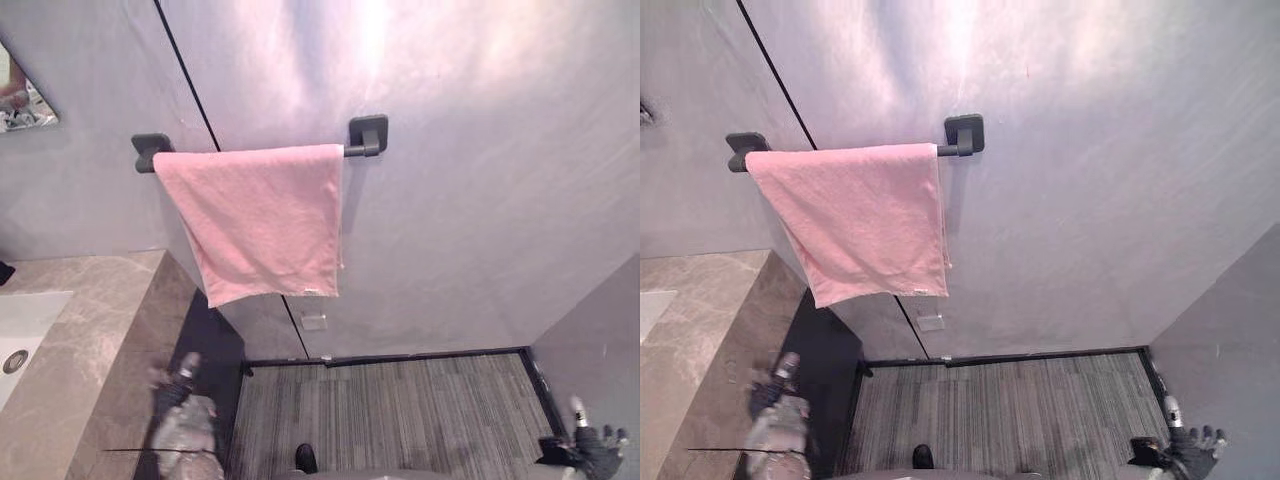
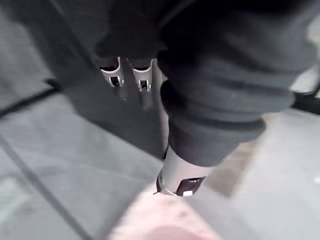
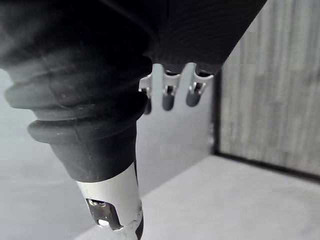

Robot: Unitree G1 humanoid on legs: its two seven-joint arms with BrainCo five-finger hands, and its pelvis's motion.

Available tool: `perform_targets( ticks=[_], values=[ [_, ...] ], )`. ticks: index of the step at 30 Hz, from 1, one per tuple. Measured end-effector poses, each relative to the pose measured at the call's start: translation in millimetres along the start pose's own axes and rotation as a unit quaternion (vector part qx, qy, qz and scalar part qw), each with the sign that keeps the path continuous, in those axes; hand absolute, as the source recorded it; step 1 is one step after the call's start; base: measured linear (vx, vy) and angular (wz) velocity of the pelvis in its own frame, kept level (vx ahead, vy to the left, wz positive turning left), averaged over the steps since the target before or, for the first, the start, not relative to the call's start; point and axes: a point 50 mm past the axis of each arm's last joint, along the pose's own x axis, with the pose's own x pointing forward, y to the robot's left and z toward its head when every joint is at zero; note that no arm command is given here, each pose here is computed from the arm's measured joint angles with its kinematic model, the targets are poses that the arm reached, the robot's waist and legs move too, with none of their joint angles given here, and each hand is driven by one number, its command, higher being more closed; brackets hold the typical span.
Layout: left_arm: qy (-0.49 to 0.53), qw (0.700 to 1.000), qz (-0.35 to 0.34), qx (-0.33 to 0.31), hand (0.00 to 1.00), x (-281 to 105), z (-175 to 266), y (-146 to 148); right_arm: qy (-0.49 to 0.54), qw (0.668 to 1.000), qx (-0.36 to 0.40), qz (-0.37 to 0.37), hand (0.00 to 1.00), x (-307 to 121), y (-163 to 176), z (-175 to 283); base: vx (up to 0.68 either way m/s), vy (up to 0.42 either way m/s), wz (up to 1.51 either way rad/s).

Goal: Organize washtable

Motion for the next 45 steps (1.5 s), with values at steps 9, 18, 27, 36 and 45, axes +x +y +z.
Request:
perform_targets(
  ticks=[9, 18, 27, 36, 45],
  values=[
    [0.117, 0.988, 0.095, 0.020, 0.00, -17.7, -53.3, 47.4, 0.125, 0.988, -0.086, 0.026, 0.00, -14.9, -17.3, -58.9, 0.01, 0.000, -0.07],
    [0.160, 0.976, 0.109, 0.104, 0.00, -29.3, -69.3, 64.7, 0.170, 0.958, -0.211, 0.093, 0.00, -29.3, -19.2, -84.9, 0.02, -0.006, -0.07],
    [0.139, 0.966, 0.042, 0.216, 0.00, -16.4, -54.6, 51.1, 0.174, 0.920, -0.301, 0.182, 0.00, -41.6, -0.4, -98.6, 0.03, -0.023, -0.40],
    [0.086, 0.962, -0.044, 0.254, 0.00, 0.1, -33.6, 12.9, 0.126, 0.815, -0.443, 0.352, 0.00, -68.7, 39.4, -115.9, 0.05, -0.047, 0.52],
    [0.145, 0.950, -0.035, 0.273, 0.00, -15.5, -62.0, 25.5, 0.072, 0.742, -0.554, 0.371, 0.00, -32.5, 46.8, -95.8, -0.26, -0.199, 0.57]
  ],
)
